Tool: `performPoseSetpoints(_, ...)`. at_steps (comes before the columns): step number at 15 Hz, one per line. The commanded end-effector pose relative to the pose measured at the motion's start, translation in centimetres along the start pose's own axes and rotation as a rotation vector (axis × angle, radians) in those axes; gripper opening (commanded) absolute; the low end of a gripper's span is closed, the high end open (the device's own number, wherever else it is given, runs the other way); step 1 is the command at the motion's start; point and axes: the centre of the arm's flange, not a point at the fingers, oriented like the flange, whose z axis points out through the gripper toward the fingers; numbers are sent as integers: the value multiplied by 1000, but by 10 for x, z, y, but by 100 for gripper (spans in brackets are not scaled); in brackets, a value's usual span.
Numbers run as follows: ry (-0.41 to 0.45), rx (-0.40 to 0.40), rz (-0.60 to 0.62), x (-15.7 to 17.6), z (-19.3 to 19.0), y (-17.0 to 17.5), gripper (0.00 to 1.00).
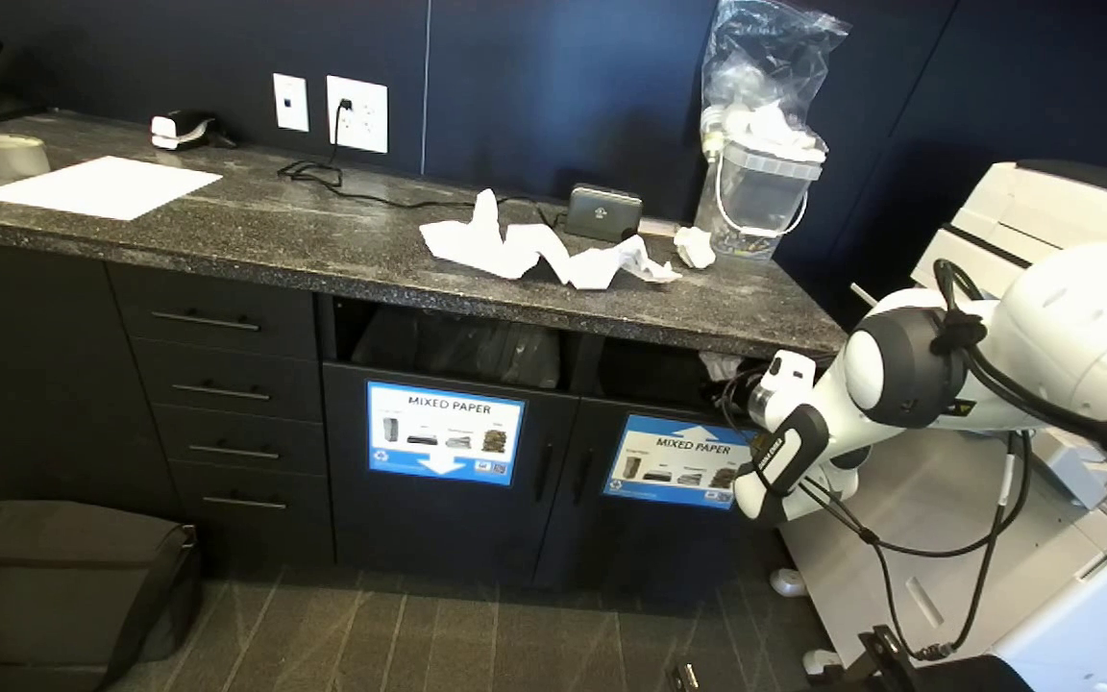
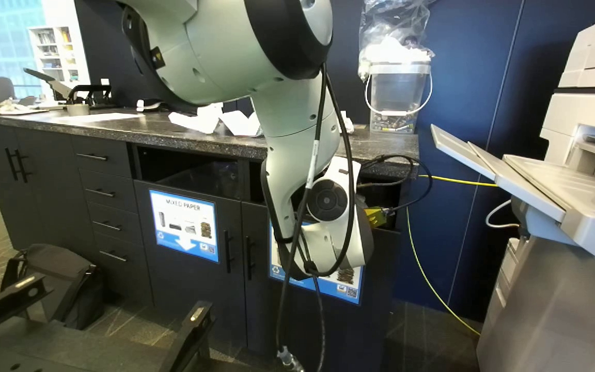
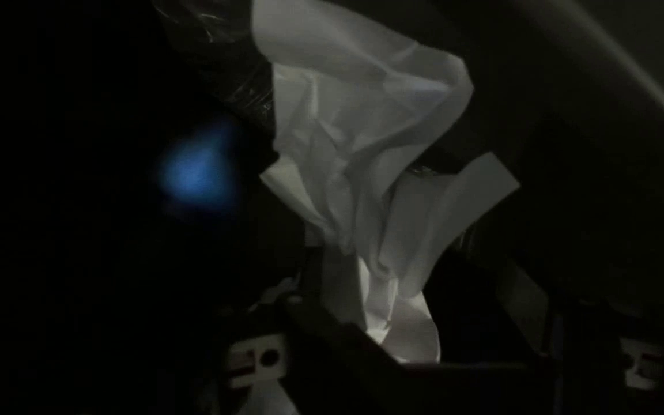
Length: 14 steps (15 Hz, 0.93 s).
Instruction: Put the tissues inside the rubbish bin.
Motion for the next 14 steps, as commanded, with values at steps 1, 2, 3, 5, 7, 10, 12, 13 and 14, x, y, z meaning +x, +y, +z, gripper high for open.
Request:
performPoseSetpoints(1,17,2,14,-2,7,-7,100)
performPoseSetpoints(2,16,2,19,-2,5,-10,100)
performPoseSetpoints(3,14,0,22,-2,3,-13,100)
performPoseSetpoints(5,0,-1,37,-3,-2,-22,100)
performPoseSetpoints(7,-10,-10,55,-2,-6,-30,100)
performPoseSetpoints(10,-20,-39,90,0,-11,-42,100)
performPoseSetpoints(12,-23,-61,118,3,-17,-51,100)
performPoseSetpoints(13,-25,-70,134,4,-19,-56,100)
performPoseSetpoints(14,-23,-79,148,5,-22,-61,100)
